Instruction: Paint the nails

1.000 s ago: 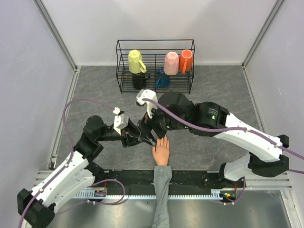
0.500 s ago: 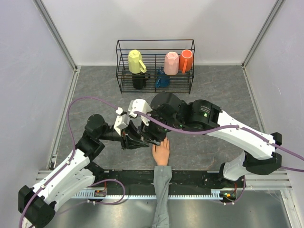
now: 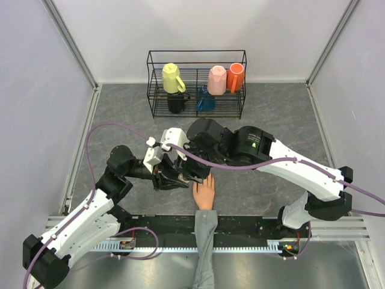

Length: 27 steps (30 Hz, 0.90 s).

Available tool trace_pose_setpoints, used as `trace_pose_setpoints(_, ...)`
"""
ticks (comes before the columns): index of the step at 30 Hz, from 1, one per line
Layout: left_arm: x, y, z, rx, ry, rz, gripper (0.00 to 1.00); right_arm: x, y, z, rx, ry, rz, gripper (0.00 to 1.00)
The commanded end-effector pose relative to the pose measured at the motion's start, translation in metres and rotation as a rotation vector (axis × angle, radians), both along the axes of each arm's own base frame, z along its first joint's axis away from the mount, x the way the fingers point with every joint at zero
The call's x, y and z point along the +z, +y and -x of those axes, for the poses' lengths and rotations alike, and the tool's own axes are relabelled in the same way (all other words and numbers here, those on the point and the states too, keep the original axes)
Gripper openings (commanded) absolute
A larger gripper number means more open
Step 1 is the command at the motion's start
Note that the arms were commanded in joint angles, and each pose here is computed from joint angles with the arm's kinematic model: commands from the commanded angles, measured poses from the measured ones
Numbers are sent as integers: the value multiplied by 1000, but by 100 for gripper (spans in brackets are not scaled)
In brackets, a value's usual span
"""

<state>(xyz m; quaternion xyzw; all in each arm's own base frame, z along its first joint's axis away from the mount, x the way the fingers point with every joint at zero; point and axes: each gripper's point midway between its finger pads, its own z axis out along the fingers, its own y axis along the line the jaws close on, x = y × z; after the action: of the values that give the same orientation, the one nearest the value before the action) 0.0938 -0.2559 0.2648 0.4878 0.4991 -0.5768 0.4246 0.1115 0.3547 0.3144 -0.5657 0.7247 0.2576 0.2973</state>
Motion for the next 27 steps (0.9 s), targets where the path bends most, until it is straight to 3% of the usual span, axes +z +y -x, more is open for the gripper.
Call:
trace_pose_setpoints(1, 24, 0, 6, -31, -55, 46, 2, -1, 5, 2, 23, 12, -4, 47)
trace_pose_setpoints(9, 25, 0, 5, -19, -59, 48, 2, -9, 9, 6, 40, 38, 10, 34)
trace_pose_setpoints(12, 24, 0, 1, 11, -63, 44, 2, -13, 9, 4, 19, 47, 22, 15)
trace_pose_setpoints(13, 25, 0, -1, 27, -85, 48, 2, -16, 9, 3, 8, 51, 28, 2)
trace_pose_setpoints(15, 25, 2, -13, 117, -94, 42, 2, -22, 10, -4, -44, 47, 47, 0)
trace_pose_setpoints(18, 30, 12, -44, 346, -163, 46, 2, -32, 19, -17, -225, 89, 39, 0)
trace_pose_setpoints(19, 27, 17, -52, 402, -176, 35, 2, -34, 21, -30, -402, 105, 14, 0)
trace_pose_setpoints(21, 30, 28, -71, 547, -197, 44, 2, -34, 31, -38, -600, 114, -67, 0)
trace_pose_setpoints(22, 33, 34, -73, 583, -218, 59, 2, -28, 31, -51, -825, 137, -155, 0)
trace_pose_setpoints(25, 40, 43, -78, 653, -246, 81, 2, -12, 47, -45, -970, 44, -277, 0)
trace_pose_setpoints(27, 42, 47, -79, 678, -255, 91, 2, -11, 58, -42, -1037, 71, -341, 0)
